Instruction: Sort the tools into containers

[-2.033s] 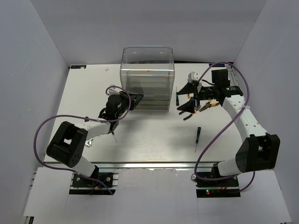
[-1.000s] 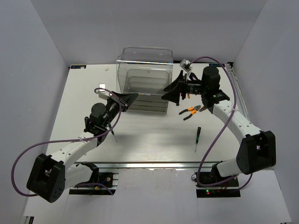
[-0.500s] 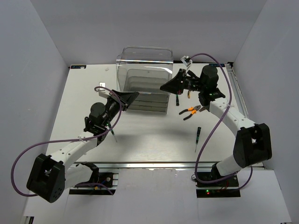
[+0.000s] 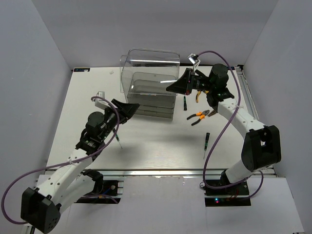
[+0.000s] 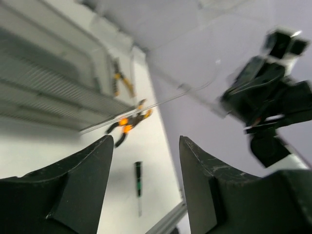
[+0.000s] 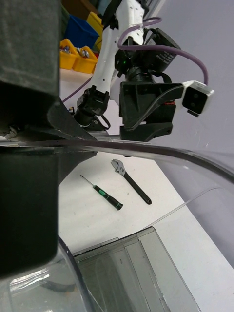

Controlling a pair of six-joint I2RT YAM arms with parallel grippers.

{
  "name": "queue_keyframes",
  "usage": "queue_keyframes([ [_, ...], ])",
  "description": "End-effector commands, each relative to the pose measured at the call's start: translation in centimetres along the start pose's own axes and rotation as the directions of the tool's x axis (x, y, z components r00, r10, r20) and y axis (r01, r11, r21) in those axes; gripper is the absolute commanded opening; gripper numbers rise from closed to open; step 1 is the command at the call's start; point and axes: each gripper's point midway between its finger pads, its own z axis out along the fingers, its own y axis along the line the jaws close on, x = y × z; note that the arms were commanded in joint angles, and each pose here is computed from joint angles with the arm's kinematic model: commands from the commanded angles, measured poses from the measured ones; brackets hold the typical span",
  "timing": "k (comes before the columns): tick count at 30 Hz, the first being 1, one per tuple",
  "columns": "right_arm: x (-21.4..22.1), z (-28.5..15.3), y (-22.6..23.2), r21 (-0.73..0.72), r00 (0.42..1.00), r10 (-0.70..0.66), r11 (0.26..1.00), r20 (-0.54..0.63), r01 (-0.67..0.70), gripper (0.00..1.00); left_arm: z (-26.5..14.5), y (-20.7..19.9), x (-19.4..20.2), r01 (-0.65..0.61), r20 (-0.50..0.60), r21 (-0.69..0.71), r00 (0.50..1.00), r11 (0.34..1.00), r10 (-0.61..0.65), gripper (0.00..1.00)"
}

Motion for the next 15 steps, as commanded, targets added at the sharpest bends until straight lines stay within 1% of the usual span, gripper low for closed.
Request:
queue_keyframes([
  [1,-5.9,-0.1,2.9,-0.036,0.959,-0.253,0.965,0.124,0.259,0.0,-2.2,3.0,0.3,-0.091,-0.037,-0.166,0.996,0.982,0.086,0.66],
  [2,-6.0,-0.1,2.8,-0.036,0.958,-0.256,0.964,0.126,0.262,0.0,-3.0,4.7,0.8,-0.097,-0.055,-0.242,0.995,0.966,0.086,0.66],
  [3,-6.4,-0.1,2.8,-0.038,0.956,-0.262,0.962,0.13,0.269,0.0,-3.5,5.4,0.9,-0.099,-0.058,-0.272,0.995,0.957,0.086,0.64],
  [4,-6.7,-0.1,2.8,-0.037,0.953,-0.273,0.959,0.136,0.28,0.0,-3.9,6.3,0.8,-0.098,-0.048,-0.314,0.995,0.944,0.088,0.53],
  [5,-6.8,-0.2,2.7,-0.037,0.951,-0.277,0.958,0.136,0.284,0.0,-4.8,7.5,1.2,-0.079,-0.06,-0.374,0.996,0.924,0.061,0.45],
  [7,-7.4,-0.2,2.5,-0.034,0.946,-0.291,0.954,0.144,0.298,0.0,-5.5,9.1,1.4,-0.084,-0.062,-0.439,0.996,0.894,0.064,0.35],
  [8,-7.6,-0.3,2.3,-0.031,0.945,-0.294,0.953,0.145,0.302,0.0,-6.0,10.4,2.1,-0.093,-0.09,-0.49,0.994,0.867,0.056,0.33],
  [10,-8.1,-0.4,2.2,-0.029,0.94,-0.306,0.949,0.148,0.314,0.0,-6.8,11.9,2.7,-0.109,-0.13,-0.563,0.991,0.819,0.043,0.32],
  [11,-8.3,-0.4,2.0,-0.026,0.94,-0.307,0.949,0.149,0.314,0.0,-6.8,13.3,3.5,-0.129,-0.172,-0.61,0.985,0.782,0.029,0.39],
  [12,-8.4,-0.5,1.9,-0.025,0.94,-0.307,0.949,0.148,0.314,0.0,-6.6,13.5,3.5,-0.145,-0.198,-0.624,0.98,0.768,0.024,0.44],
  [13,-8.5,-0.5,1.9,-0.024,0.939,-0.31,0.948,0.15,0.317,0.0,-6.7,14.4,4.0,-0.169,-0.239,-0.649,0.971,0.742,0.012,0.47],
  [14,-8.5,-0.5,1.9,-0.024,0.939,-0.31,0.948,0.15,0.317,0.0,-7.2,15.3,5.0,-0.183,-0.291,-0.676,0.956,0.714,-0.03,0.5],
  [15,-8.5,-0.6,1.8,-0.023,0.939,-0.311,0.948,0.149,0.317,0.0,-7.2,17.2,5.5,-0.2,-0.324,-0.725,0.944,0.66,-0.07,0.54],
])
